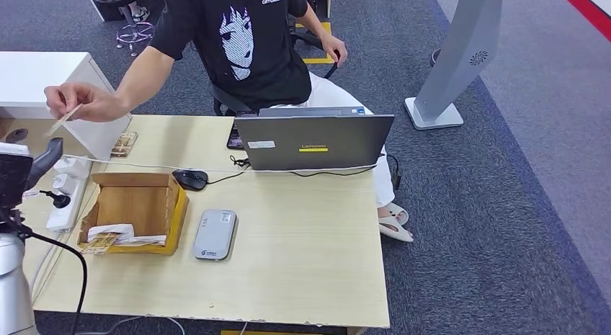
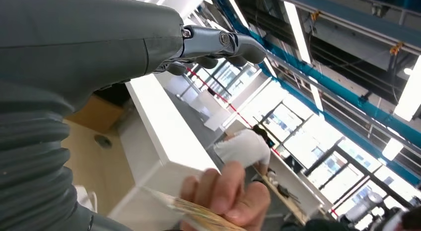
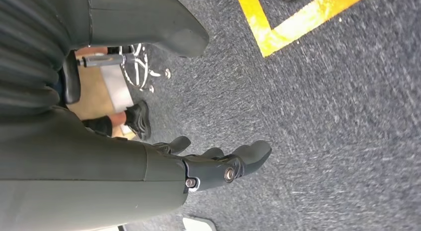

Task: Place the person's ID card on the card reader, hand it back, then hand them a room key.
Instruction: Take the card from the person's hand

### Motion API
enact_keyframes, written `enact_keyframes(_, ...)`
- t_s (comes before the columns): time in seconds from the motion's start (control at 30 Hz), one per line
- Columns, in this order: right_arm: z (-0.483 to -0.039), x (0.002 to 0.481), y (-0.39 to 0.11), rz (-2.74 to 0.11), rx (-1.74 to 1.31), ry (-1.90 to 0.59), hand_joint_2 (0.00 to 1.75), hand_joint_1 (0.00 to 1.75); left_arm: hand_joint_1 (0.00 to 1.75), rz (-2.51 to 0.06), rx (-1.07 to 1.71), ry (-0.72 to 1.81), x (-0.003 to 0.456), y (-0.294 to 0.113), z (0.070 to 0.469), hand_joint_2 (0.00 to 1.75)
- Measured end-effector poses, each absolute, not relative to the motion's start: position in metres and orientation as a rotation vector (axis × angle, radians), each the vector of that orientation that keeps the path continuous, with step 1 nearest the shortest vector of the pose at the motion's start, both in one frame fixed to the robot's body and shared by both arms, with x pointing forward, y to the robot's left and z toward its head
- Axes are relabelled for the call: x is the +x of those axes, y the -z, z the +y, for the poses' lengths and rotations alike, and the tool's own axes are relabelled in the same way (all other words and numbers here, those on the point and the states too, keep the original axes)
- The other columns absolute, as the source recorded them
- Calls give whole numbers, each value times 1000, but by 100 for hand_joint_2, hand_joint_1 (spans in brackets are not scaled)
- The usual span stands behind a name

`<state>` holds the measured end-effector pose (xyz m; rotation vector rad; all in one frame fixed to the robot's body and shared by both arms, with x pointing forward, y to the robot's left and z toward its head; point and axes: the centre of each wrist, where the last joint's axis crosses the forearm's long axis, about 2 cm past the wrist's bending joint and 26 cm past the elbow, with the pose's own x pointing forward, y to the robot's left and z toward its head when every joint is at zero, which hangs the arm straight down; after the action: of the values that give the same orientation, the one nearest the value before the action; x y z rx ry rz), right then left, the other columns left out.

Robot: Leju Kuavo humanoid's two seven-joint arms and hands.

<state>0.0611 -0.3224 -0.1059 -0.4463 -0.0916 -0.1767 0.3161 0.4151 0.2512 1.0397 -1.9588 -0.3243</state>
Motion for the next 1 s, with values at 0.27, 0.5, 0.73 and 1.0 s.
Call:
enact_keyframes(0.27, -309, 66, 106, -106, -408, 94, 175, 0, 87, -1971, 897, 428, 349, -237, 347, 175)
enact_keyframes(0.5, -305, 66, 106, -126, -397, 64, 175, 0, 175, -1956, 855, 453, 355, -228, 333, 175)
enact_keyframes(0.73, -304, 66, 106, -128, -395, 57, 175, 0, 175, -1946, 842, 449, 355, -224, 332, 175)
enact_keyframes(1.0, -304, 66, 106, -129, -395, 56, 175, 0, 175, -1945, 840, 445, 355, -222, 334, 175)
